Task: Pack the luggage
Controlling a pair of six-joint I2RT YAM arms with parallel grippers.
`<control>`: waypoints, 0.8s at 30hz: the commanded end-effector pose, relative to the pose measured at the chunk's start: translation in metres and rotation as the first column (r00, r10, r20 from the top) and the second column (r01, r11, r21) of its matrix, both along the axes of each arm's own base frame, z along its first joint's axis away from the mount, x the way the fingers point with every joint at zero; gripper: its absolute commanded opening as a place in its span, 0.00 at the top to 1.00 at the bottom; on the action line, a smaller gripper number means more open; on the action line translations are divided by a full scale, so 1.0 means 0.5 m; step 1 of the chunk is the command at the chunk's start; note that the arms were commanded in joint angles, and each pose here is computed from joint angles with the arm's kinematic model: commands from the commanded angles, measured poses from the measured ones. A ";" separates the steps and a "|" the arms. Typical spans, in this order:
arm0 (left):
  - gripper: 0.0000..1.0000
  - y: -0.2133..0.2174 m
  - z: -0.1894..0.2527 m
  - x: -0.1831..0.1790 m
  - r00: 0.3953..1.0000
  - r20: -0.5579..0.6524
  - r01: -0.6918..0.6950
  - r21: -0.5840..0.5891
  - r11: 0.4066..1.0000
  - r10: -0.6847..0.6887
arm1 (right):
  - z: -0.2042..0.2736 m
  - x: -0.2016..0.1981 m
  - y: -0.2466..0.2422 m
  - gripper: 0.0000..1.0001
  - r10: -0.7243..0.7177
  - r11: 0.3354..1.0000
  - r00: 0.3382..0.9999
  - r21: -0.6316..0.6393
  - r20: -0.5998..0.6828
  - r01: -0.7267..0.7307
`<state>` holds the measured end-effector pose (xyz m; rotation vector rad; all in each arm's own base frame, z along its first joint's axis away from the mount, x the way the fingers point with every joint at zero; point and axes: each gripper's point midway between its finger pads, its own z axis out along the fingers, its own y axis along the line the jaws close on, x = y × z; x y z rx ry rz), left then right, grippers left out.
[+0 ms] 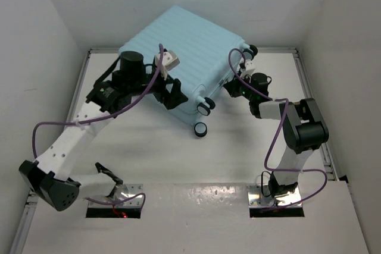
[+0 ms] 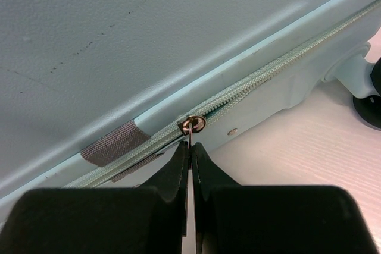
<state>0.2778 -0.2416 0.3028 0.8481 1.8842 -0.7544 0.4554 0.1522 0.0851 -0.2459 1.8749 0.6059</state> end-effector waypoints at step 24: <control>0.01 -0.158 -0.161 0.052 0.217 0.152 0.640 0.723 0.258 -0.964 | 0.104 0.039 0.009 1.00 0.040 0.997 0.986 0.064 0.161 -0.051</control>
